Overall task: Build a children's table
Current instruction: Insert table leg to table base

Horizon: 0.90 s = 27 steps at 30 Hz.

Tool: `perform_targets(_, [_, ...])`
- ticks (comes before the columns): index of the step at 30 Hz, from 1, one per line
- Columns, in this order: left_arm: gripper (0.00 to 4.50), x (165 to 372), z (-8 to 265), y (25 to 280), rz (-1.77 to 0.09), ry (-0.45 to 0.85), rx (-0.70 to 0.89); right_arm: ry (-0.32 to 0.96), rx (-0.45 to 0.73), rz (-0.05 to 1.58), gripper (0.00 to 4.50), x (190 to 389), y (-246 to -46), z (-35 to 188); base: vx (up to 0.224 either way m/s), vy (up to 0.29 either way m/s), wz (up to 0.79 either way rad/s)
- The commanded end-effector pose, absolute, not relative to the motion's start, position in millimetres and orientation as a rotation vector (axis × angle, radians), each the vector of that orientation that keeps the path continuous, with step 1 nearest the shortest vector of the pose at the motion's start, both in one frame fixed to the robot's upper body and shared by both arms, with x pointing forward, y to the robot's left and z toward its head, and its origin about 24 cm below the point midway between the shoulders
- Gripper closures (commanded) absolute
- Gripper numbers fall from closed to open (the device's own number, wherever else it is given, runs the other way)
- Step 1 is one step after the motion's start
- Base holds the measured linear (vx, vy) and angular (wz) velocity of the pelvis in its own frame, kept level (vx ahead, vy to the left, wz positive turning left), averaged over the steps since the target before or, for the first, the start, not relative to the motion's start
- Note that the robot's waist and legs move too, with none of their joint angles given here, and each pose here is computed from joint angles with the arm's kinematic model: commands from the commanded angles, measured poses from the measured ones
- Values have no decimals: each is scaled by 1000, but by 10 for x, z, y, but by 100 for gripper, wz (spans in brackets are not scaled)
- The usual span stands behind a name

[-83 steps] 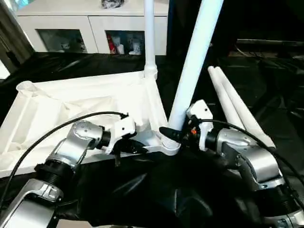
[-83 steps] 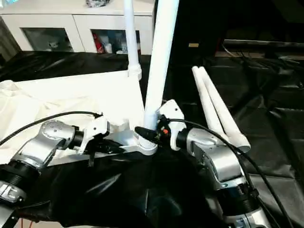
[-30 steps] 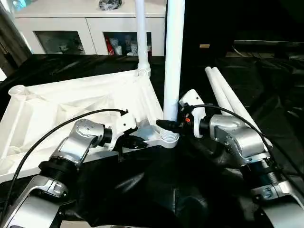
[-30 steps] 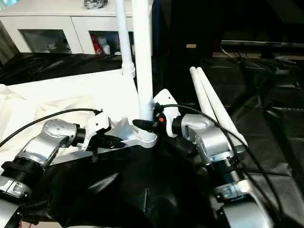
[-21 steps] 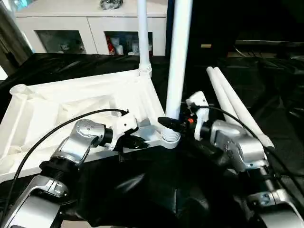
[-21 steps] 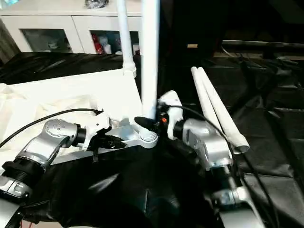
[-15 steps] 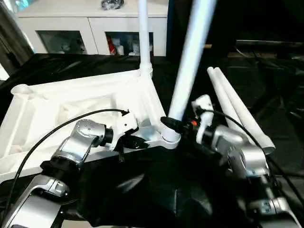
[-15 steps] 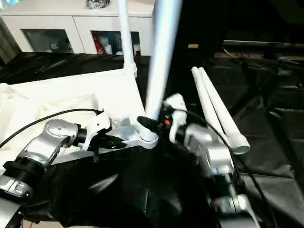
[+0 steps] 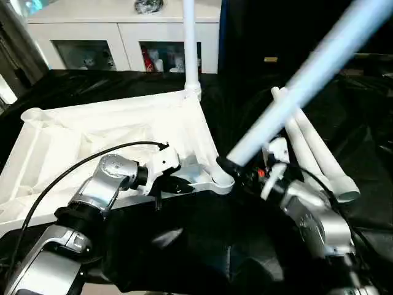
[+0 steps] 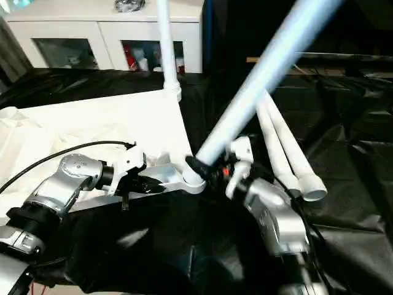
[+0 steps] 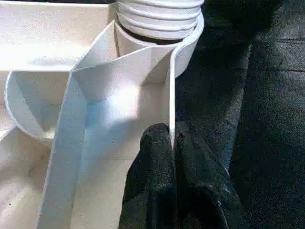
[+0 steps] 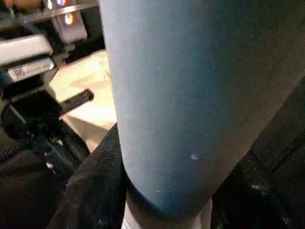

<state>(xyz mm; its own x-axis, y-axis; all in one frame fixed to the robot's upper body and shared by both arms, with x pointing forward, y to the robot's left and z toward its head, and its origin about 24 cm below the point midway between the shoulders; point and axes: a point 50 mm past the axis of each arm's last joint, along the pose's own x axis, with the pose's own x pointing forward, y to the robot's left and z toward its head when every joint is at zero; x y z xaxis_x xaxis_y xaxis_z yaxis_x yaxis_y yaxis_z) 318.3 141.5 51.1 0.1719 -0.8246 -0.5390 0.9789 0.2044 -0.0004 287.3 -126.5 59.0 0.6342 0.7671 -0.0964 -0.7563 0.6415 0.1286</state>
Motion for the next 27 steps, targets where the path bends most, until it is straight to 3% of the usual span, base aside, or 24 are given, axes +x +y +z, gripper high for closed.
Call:
perform_targets(1, [450,3248,582,1451,-1292,466,427,308,6,902,261,2766,-1223,315,0,0,0])
perform_targets(8, [450,3224,568,1445,-1312,468,443,320,-80,939,261,2903,-1074,376,0,0,0])
perform_targets(13, [450,3200,556,1442,-1331,477,457,396,-131,1015,261,2947,-1006,345,0,0,0])
perform_targets(20, [450,3181,574,1436,-1364,481,469,488,-161,1102,261,2971,-1053,247,0,0,0])
perform_targets(27, [450,3172,591,1429,-1372,480,472,500,-168,1171,261,2942,-1072,242,0,0,0])
